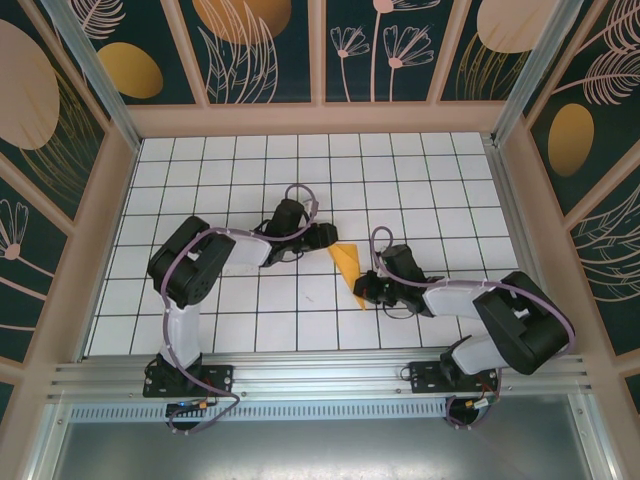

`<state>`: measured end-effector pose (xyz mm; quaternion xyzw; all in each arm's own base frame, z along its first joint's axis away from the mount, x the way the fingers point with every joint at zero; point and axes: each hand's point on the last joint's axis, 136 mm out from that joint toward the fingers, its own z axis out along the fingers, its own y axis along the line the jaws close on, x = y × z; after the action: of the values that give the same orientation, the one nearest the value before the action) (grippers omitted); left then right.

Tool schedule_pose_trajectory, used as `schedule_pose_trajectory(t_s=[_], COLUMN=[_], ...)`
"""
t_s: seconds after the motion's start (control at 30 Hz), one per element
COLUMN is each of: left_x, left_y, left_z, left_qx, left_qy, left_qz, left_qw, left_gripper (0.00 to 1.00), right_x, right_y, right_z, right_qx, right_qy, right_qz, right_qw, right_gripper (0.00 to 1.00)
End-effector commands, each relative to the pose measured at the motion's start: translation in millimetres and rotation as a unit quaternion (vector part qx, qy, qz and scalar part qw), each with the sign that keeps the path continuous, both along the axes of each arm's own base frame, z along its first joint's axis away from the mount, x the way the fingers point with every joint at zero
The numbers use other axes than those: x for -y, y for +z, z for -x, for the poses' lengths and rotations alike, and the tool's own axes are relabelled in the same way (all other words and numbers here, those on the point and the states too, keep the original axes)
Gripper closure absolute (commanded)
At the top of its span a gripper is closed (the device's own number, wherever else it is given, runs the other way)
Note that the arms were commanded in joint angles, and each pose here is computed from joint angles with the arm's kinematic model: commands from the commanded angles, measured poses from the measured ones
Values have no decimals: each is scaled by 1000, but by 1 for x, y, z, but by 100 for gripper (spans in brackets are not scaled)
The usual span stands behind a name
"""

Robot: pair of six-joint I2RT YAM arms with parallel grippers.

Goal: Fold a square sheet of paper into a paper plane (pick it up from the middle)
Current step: Fold the wing for the fifth time at the center of the table.

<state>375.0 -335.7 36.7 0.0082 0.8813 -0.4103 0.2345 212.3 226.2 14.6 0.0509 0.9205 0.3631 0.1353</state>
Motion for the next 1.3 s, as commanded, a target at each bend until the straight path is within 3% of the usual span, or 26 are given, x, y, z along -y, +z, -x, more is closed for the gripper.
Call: schedule_pose_trajectory(t_s=[0.0,0.27,0.77,1.03,1.27], left_x=[-28,-30,-48,-52,-39], left_y=[-23,19,54,66,58], left_z=[-20,-34,18,36,53], left_qx=[-8,24,20,16,-4], left_qy=[28,22,26,29,2], left_qz=[-64,-66,-4,33,44], left_qw=[998,997,999,999,999], left_gripper=[53,50,49,49,49], right_x=[36,33,13,8,35], right_y=[-45,-41,-5,43,59], right_z=[41,37,20,5,-7], right_qx=[-88,-75,-19,48,87], right_qy=[-16,-18,-6,-8,-67], right_qz=[83,76,40,24,59], right_qw=[993,994,999,999,992], right_gripper=[97,97,93,83,73])
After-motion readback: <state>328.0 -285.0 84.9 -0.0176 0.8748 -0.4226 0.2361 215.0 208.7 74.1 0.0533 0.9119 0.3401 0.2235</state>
